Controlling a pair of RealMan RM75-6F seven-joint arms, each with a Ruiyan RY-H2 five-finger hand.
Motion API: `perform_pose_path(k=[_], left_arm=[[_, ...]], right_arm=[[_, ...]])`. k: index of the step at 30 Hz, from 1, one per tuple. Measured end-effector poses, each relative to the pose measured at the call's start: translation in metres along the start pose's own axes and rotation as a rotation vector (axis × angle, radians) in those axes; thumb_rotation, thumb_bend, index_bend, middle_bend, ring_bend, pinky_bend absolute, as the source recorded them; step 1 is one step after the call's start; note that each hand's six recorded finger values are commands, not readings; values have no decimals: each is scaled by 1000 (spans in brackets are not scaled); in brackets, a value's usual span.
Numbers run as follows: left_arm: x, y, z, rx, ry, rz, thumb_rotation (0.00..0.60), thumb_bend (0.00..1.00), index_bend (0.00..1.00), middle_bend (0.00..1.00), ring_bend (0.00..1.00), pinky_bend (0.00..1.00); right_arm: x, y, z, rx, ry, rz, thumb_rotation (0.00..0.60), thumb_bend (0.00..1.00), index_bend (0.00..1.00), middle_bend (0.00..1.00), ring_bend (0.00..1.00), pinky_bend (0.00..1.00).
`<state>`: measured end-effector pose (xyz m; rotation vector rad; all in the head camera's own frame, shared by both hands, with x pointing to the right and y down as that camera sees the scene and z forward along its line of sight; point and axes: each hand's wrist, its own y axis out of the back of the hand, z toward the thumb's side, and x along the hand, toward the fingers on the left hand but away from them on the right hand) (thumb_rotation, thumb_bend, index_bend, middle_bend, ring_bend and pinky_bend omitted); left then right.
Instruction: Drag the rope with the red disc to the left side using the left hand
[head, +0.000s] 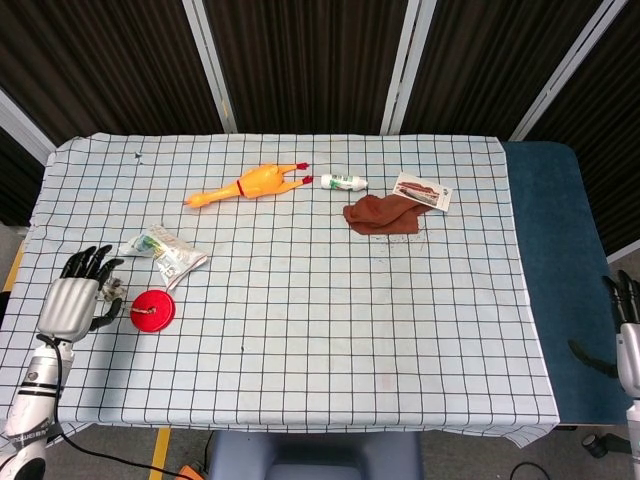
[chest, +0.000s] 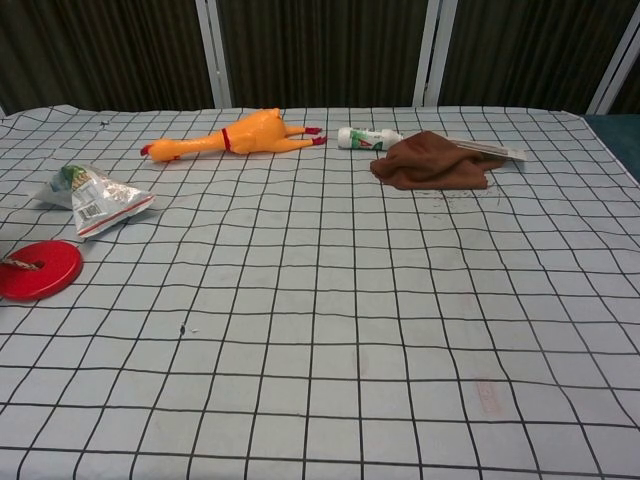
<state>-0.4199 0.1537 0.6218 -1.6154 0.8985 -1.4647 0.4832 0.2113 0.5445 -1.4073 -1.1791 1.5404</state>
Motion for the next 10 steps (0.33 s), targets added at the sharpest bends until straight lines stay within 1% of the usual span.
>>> perform_pose_path(k=[5, 10], left_arm=[[-11, 8, 6, -4, -48, -3, 600, 292, 0, 0, 0, 61], [-29, 17, 9, 8, -68, 48, 600, 304, 0, 0, 0, 61]], right_arm=[[-1, 1, 0, -6, 4, 0, 600, 290, 0, 0, 0, 0], [1, 4, 8, -21, 30, -13, 600, 290, 0, 0, 0, 0]])
